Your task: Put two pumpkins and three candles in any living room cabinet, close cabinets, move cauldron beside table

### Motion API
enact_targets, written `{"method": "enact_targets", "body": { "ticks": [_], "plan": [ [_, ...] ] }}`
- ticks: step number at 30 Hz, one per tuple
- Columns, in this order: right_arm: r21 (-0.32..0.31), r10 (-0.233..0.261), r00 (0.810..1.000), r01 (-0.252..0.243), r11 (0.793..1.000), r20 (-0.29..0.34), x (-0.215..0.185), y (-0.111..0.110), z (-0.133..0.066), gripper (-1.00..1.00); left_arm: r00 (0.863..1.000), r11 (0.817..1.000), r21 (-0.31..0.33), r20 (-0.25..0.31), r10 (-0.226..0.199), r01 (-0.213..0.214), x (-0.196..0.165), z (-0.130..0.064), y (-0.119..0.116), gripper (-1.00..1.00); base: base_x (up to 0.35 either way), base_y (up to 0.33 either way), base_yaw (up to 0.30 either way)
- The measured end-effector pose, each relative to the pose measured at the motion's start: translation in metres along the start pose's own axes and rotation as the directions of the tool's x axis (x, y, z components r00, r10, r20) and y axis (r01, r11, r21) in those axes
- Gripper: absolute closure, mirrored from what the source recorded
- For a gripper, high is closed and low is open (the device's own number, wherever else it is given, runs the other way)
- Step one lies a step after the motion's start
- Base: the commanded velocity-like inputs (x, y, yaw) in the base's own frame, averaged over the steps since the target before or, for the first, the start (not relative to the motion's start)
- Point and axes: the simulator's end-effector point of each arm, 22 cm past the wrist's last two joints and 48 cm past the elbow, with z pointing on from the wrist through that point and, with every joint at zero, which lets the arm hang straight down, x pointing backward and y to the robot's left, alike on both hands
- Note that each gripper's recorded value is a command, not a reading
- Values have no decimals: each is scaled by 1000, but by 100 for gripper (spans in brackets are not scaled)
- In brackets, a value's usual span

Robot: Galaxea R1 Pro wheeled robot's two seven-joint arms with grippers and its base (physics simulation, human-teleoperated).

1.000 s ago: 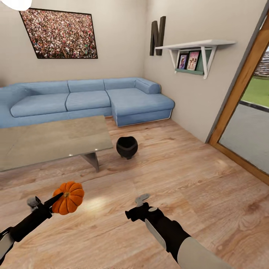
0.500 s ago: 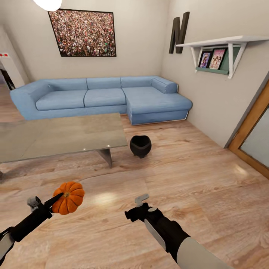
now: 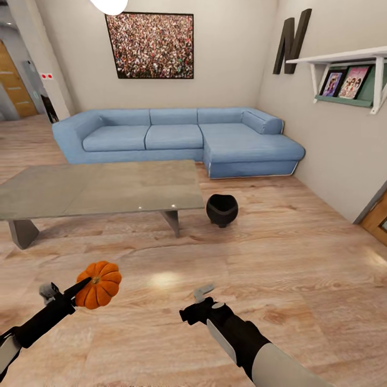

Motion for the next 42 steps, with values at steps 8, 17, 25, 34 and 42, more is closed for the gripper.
{"method": "enact_targets", "body": {
  "ticks": [8,17,25,34,42],
  "plan": [
    [2,4,1000,-4,1000,-10,8,-1,4,-100,1000,1000,-5,-2,-4,4,1,0,3,100,0,0,266],
    [0,7,1000,-7,1000,-16,11,-1,6,-100,1000,1000,-9,-4,-7,7,2,0,6,100,0,0,266],
    [-2,9,1000,-9,1000,-21,14,0,8,-100,1000,1000,-14,-5,-11,11,4,0,8,100,0,0,266],
    [-4,11,1000,-12,1000,-27,17,0,9,-100,1000,1000,-18,-7,-16,16,6,0,11,100,0,0,266],
    [-4,14,999,-14,1000,-33,20,0,11,-100,1000,1000,-22,-9,-21,20,7,0,14,100,0,0,266]
  ]
}}
